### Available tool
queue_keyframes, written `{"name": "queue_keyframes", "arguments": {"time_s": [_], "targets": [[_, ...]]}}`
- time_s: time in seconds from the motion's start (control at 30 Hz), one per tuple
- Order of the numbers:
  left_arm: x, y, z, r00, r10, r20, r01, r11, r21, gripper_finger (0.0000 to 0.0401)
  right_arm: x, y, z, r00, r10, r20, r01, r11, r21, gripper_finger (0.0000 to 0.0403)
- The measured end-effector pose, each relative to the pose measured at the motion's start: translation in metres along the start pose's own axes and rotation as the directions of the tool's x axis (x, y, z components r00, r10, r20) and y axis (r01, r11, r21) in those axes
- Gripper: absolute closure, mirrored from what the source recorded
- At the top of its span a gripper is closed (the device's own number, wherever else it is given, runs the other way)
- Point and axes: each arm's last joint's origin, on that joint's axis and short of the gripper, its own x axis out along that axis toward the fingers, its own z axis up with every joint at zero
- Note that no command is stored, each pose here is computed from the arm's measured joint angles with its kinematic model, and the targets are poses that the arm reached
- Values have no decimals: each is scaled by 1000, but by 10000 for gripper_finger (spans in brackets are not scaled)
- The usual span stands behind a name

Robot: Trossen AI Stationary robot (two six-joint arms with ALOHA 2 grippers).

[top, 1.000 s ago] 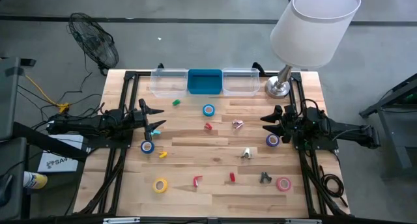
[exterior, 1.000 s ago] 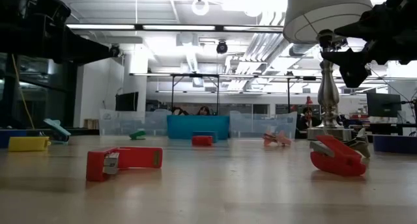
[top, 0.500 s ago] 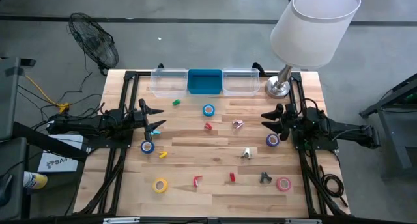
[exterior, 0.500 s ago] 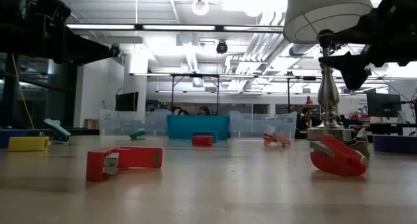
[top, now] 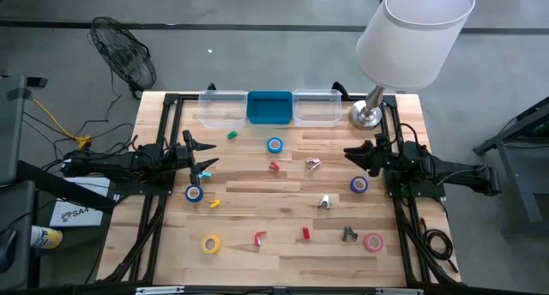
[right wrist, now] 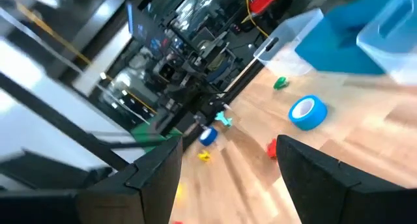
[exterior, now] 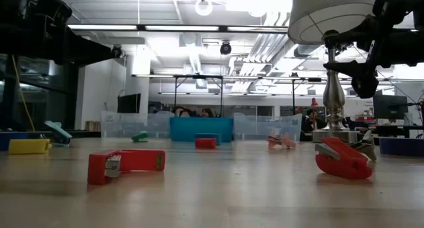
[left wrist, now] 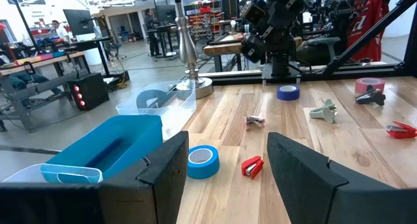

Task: Pick and place Stapler, Stapler remover, tape
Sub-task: Put the dark blue tape into the right transparent bin

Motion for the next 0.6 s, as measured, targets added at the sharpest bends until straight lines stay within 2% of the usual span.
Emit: {"name": "queue_keyframes", "arguments": {"time_s": [0.43, 0.6], "targets": [[0, 0, 0, 1000, 0, 0, 0, 1000, 0, 196, 0, -1, 0, 1000, -20, 4, 18, 979, 205, 162], [0, 0, 0, 1000, 0, 0, 0, 1000, 0, 196, 0, -1, 1, 994, -109, -15, 109, 952, 285, 162]]}}
